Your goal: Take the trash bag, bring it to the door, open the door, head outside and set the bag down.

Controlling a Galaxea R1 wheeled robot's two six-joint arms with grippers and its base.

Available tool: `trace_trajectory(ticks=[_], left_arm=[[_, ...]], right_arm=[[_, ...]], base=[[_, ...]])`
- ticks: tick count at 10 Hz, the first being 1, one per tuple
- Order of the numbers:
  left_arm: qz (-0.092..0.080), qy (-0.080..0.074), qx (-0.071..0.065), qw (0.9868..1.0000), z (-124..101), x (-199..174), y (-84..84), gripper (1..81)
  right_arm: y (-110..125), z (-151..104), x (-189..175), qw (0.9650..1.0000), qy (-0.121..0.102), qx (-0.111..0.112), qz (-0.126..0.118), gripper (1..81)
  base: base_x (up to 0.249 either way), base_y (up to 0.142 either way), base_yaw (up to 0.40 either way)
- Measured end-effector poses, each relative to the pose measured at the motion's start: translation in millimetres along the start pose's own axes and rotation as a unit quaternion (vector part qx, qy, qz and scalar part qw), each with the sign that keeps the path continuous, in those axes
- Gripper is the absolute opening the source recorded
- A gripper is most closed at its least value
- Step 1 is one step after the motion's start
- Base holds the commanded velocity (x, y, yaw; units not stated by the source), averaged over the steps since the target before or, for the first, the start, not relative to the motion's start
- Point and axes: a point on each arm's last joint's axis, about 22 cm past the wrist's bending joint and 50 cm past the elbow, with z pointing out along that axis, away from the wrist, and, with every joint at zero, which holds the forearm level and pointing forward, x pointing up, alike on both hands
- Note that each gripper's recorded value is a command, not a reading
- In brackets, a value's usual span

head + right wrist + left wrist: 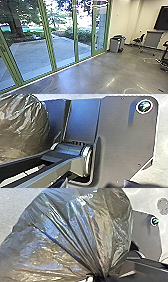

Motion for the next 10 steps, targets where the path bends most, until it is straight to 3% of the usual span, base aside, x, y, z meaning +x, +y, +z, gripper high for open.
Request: trace_trajectory(ticks=[4,7,10], left_arm=[[-0.001,0.000,0.000,1.0000,0,0,-0.3,1.0],[-0.026,0.008,0.002,0.9996,-2,-11,-5.0,1.0],[-0.023,0.007,0.001,0.9997,-2,-11,-3.8,1.0]], right_arm=[[1,0,0,1.0000,-0.001,-0.001,-0.002,81.1],[-2,0,8,0.9996,-0.011,-0.002,-0.027,81.1],[-2,0,9,0.9997,-0.008,-0.002,-0.025,81.1]], base=[[0.136,0.000,0.000],[0.136,0.000,0.000],[0.136,0.000,0.000]])
